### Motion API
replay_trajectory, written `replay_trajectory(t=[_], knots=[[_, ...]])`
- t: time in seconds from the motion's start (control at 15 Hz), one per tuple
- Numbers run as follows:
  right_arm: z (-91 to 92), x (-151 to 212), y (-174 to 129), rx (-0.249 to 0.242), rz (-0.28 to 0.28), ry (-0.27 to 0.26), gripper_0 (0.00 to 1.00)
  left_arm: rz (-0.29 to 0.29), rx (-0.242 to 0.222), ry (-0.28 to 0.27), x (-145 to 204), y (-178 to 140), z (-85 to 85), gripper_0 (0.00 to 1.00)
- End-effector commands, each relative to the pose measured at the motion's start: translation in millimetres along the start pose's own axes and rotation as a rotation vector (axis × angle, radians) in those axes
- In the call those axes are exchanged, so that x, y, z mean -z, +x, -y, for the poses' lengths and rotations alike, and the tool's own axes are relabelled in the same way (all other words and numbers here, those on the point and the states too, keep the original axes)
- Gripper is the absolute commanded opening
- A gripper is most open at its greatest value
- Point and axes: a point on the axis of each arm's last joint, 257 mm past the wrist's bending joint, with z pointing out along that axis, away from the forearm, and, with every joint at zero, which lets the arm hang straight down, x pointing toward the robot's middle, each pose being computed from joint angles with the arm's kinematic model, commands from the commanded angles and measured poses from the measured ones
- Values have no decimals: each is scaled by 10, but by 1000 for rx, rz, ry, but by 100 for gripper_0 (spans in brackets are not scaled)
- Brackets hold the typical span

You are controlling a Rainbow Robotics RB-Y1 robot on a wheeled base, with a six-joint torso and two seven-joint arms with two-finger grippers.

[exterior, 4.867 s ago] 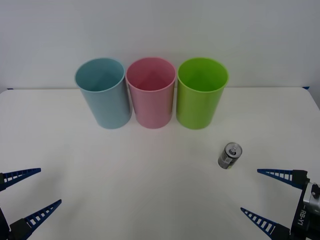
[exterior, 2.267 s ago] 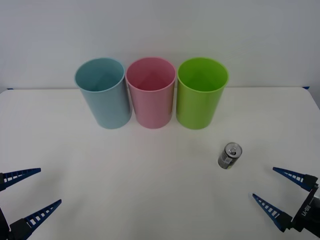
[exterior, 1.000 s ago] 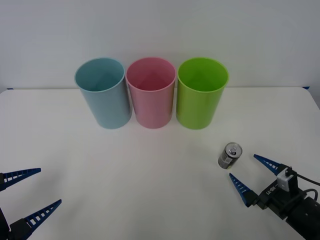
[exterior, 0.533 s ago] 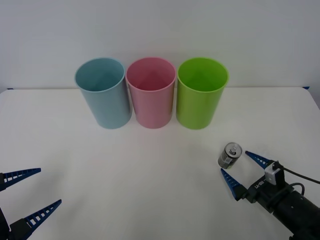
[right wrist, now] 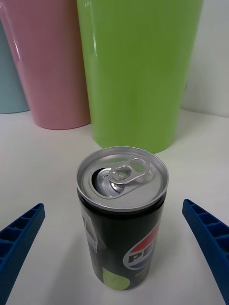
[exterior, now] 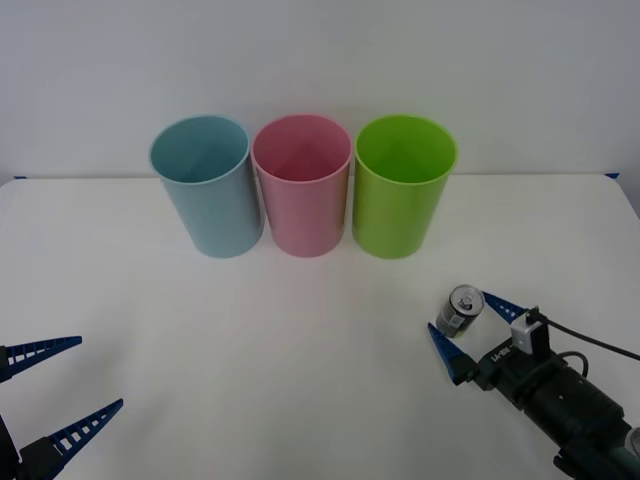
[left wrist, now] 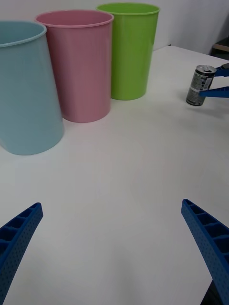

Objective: Put cans in the blue bin and PET bottles in the pink bin and trash in the green bin.

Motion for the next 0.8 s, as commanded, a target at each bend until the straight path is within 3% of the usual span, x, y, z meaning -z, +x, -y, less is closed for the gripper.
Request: replay_trajectory(t=[0.07, 0.53, 0.6, 0.67, 0.73, 0.8], knots=[[-4, -77, -11, 3, -4, 9, 100, 0, 0, 0, 0, 0, 0, 100], [-21, -165, -7, 10, -12, 23, 98, 0, 0, 0, 0, 0, 0, 100], [-33, -180, -19, 13, -9, 19, 52, 0, 0, 0, 0, 0, 0, 100], [-41, -184, -14, 12, -11, 19, 20, 0, 0, 0, 0, 0, 0, 100], [-38, -186, -8, 13, -13, 22, 0, 0, 0, 0, 0, 0, 0, 100], [-34, -188, -14, 17, -12, 23, 0, 0, 0, 0, 0, 0, 0, 100]])
